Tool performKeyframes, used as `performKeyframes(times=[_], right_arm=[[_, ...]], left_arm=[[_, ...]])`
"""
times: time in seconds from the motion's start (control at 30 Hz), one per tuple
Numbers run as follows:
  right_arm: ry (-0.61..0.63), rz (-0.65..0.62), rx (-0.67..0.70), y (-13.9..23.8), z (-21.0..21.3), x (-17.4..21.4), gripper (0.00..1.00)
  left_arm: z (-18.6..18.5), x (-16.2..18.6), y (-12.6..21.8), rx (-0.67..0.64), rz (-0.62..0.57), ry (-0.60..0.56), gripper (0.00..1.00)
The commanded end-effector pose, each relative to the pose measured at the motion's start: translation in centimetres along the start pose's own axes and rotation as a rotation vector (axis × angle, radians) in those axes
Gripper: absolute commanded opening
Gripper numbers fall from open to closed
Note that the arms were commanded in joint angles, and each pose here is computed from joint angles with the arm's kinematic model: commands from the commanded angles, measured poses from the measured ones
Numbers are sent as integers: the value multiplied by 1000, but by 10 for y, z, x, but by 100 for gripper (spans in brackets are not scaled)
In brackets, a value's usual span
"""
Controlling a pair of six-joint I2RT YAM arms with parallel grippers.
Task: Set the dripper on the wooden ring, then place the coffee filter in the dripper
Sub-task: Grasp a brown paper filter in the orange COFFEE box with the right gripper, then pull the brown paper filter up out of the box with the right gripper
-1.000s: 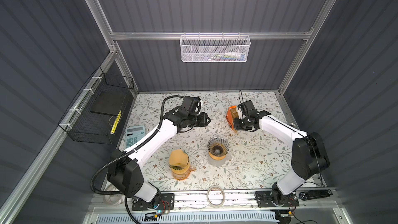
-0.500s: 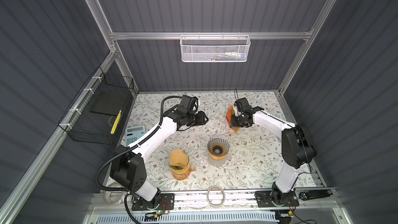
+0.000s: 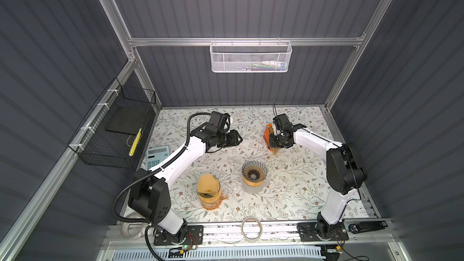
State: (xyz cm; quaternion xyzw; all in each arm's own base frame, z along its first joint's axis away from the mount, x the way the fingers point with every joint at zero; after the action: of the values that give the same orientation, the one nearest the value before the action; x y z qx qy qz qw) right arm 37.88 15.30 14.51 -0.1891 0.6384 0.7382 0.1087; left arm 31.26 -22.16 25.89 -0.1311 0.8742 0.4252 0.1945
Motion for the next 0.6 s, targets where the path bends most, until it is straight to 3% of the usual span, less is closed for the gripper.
performKeyframes(times=[0.0, 0.57], right_arm=[[17, 10, 34, -1, -3, -3, 14], [23, 20, 35, -11, -1, -11, 18]], left_arm=[[5, 3, -2, 4, 16, 23, 45], [7, 1, -2, 1, 17, 31, 45]])
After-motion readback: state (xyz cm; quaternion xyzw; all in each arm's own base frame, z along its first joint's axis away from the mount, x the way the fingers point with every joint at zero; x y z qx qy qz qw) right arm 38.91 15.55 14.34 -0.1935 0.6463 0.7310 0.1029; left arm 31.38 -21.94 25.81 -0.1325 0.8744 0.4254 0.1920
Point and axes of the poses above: each gripper's point midway between its finger pads, its own y axis back along the fingers, its own z axis along the line the jaws close on, x = y × z, the point moved 8 cm from there along y, back along the fingers, and after that the axes turned 2 degrees about y, right-handed, at the moved point
